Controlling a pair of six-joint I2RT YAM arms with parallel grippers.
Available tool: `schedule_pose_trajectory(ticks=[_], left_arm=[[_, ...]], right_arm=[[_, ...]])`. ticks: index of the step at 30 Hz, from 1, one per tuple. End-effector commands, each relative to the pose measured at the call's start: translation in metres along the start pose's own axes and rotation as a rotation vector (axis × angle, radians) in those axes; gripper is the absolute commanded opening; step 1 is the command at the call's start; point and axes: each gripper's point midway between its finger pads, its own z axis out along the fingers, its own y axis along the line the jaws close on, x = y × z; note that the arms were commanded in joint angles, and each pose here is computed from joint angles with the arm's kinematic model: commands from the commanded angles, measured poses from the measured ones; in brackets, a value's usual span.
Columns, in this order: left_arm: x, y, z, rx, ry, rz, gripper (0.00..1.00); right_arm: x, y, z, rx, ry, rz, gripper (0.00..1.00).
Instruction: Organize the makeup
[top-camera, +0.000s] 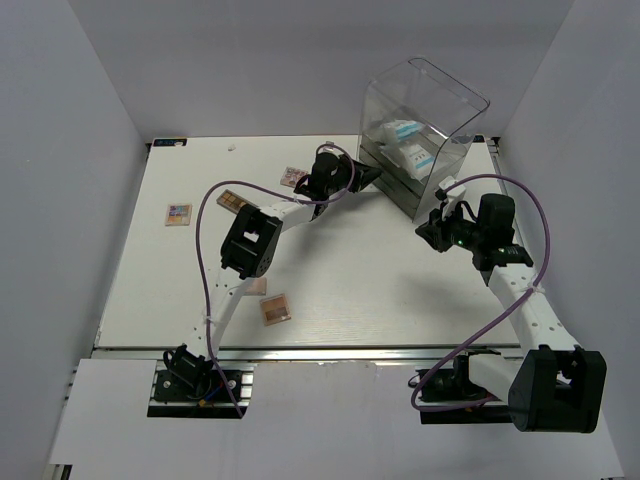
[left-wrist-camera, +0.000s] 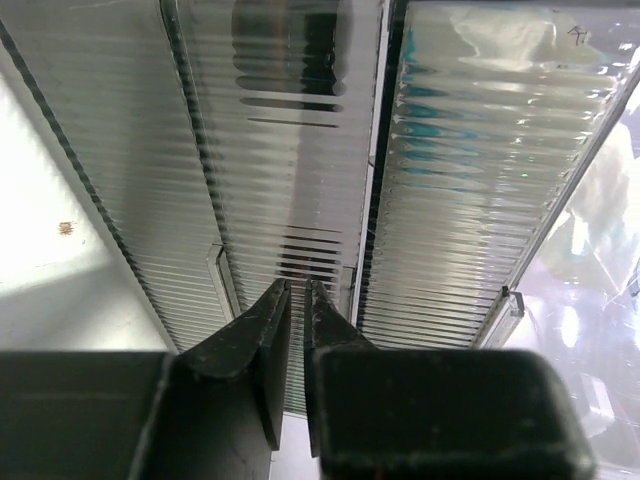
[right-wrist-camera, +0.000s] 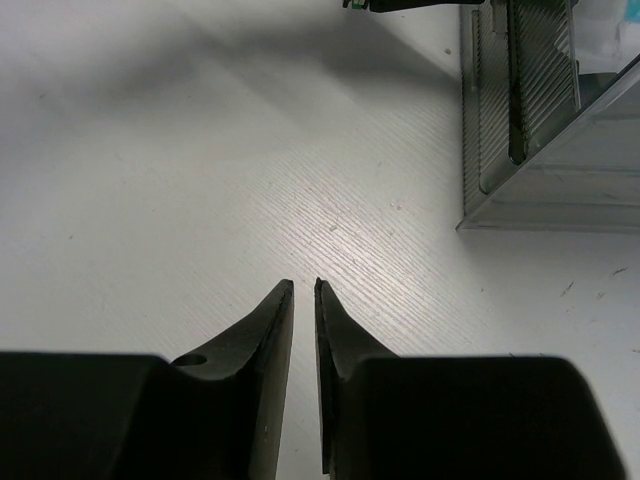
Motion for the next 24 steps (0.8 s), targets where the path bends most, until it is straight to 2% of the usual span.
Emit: schedule_pose_trajectory(ticks=[1, 11, 20, 24], left_arm=[[0.0018, -0.0323, -0.0002, 0.077, 0.004, 0.017, 0.22], [0.0016, -0.0316, 0.0008, 0.077, 0.005, 0.011, 0.39], [0.0012, -0.0332, 0.0017, 0.086, 0.004, 0.004, 0.48], [0.0018, -0.0331, 0.0038, 0.08, 0.006, 0.0, 0.48]], right_arm=[[-0.0127, -0.0034, 0.0001, 0.011, -0.032, -0.02, 0.2], [-0.0126, -0.0025, -0.0012, 0.012, -0.03, -0.017, 0.2], [-0.0119, -0.0023, -0.0014, 0.013, -0.029, -0.015, 0.2], [-0.0133, -0.0026, -0.0016, 0.014, -0.031, -0.015, 0.21]])
